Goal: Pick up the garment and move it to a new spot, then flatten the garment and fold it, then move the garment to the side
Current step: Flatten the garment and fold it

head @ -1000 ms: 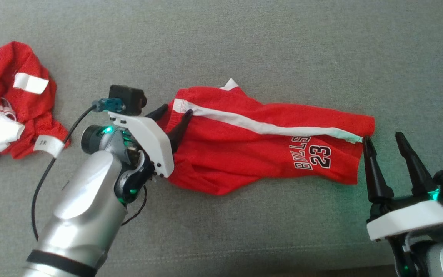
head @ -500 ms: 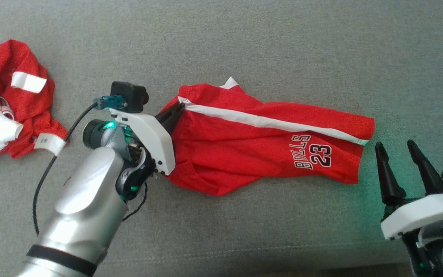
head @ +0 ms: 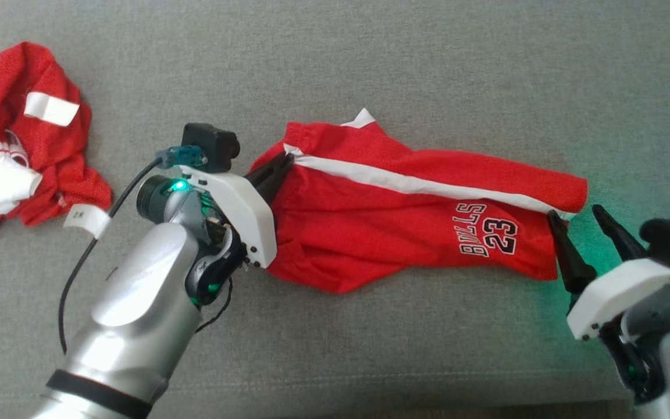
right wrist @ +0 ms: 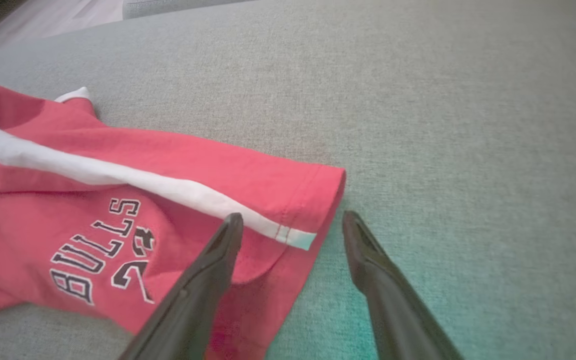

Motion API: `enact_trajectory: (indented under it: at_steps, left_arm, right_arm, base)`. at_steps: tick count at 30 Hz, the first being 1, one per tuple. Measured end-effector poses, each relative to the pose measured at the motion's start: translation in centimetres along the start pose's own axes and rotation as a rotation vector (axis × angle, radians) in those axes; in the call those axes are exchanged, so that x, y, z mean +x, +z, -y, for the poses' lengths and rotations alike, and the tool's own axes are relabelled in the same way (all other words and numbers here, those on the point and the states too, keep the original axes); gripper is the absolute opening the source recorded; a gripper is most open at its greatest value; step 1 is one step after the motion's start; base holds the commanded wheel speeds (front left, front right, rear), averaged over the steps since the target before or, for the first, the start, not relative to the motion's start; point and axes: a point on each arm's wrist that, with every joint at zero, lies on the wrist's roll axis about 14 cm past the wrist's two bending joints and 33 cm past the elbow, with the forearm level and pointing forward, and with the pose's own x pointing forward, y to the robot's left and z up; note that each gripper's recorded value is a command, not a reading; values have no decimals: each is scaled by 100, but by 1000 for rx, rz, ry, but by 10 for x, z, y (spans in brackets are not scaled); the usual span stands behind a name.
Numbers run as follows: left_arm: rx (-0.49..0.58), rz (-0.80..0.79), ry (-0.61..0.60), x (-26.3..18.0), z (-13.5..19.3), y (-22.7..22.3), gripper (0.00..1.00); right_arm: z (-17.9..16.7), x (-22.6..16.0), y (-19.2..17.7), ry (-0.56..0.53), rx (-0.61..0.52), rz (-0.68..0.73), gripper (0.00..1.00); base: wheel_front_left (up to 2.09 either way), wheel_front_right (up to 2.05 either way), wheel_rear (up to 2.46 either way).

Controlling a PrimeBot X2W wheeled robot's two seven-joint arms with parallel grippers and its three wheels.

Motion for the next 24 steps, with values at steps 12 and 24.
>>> enact_trajectory:
  at_steps: [12,24]
  left_arm:
    - [-6,31,1,1,-3,2,0]
    - [183,375,16,-35,5,88,0]
  right_arm:
    - [-8,23,-3,44,-6,-22,0]
    - [-11,-9,91,53,-46,326,0]
  base:
    - [0,0,0]
    - [0,0,0]
